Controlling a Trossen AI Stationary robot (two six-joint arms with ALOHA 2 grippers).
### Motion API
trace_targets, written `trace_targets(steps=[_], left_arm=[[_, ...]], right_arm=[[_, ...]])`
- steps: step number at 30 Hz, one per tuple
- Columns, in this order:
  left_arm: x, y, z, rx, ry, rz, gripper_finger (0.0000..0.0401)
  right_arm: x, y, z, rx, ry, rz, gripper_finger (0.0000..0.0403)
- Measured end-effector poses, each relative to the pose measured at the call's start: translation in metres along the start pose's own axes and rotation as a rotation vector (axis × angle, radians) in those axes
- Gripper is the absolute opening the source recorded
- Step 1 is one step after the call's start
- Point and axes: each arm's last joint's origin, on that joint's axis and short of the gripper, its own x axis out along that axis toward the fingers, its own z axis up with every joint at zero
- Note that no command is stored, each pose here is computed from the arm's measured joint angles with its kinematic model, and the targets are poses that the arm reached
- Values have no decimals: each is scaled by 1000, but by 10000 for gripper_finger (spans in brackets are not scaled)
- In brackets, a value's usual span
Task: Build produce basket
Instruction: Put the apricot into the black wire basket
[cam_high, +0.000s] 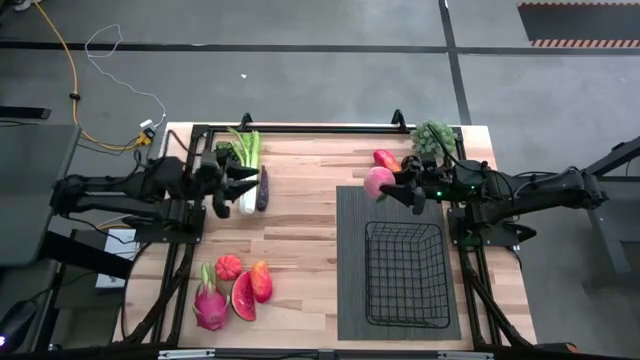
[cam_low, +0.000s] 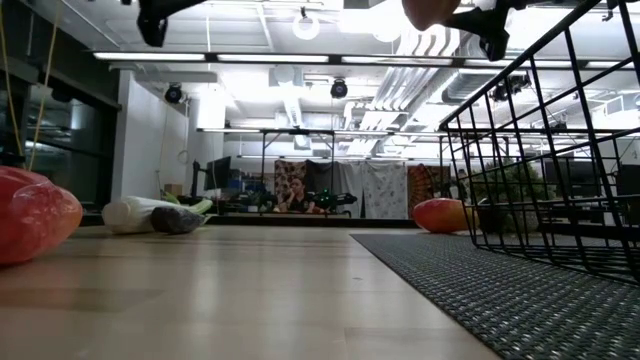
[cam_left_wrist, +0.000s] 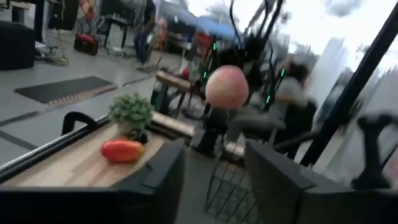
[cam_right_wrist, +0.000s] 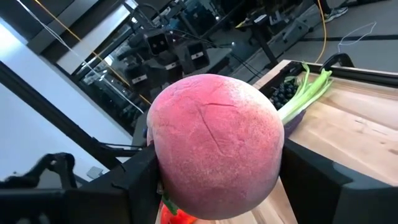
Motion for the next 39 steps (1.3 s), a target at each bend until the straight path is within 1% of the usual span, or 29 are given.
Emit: trace_targets(steps=[3, 6, 11, 14, 16, 18, 21, 23, 27, 30, 32, 35, 39], left_arm=[[11, -3, 5, 60, 21, 2, 213], [17, -4, 6, 77, 35, 4, 237], [19, -5, 5, 75, 42, 6, 246], [19, -5, 5, 74, 41, 7, 244], [19, -5, 5, 75, 41, 7, 244], [19, -5, 5, 75, 41, 7, 244], [19, -5, 5, 75, 41, 7, 244], [19, -5, 5, 75, 41, 8, 244], [19, -4, 5, 74, 40, 10, 244], [19, -4, 5, 75, 40, 11, 244], [19, -4, 5, 75, 40, 11, 244], [19, -4, 5, 75, 39, 13, 244], [19, -4, 5, 75, 39, 14, 244]], right_arm=[[0, 0, 0, -11, 3, 5, 257], [0, 0, 0, -12, 4, 6, 257], [0, 0, 0, 6, 6, 9, 257], [-1, 3, 3, 108, 40, 24, 257], [-2, 10, 10, 142, 112, 45, 257], [-5, 19, 16, 159, 227, 32, 257], [-8, 36, 19, 193, 449, -22, 257], [-10, 48, 15, 224, 612, -53, 257], [-10, 71, -12, 248, 924, -117, 257], [-10, 83, -41, 232, 1095, -176, 257], [-10, 86, -66, 203, 1177, -217, 257], [-9, 86, -102, 127, 1280, -271, 257], [-8, 75, -144, 24, 1371, -374, 257]])
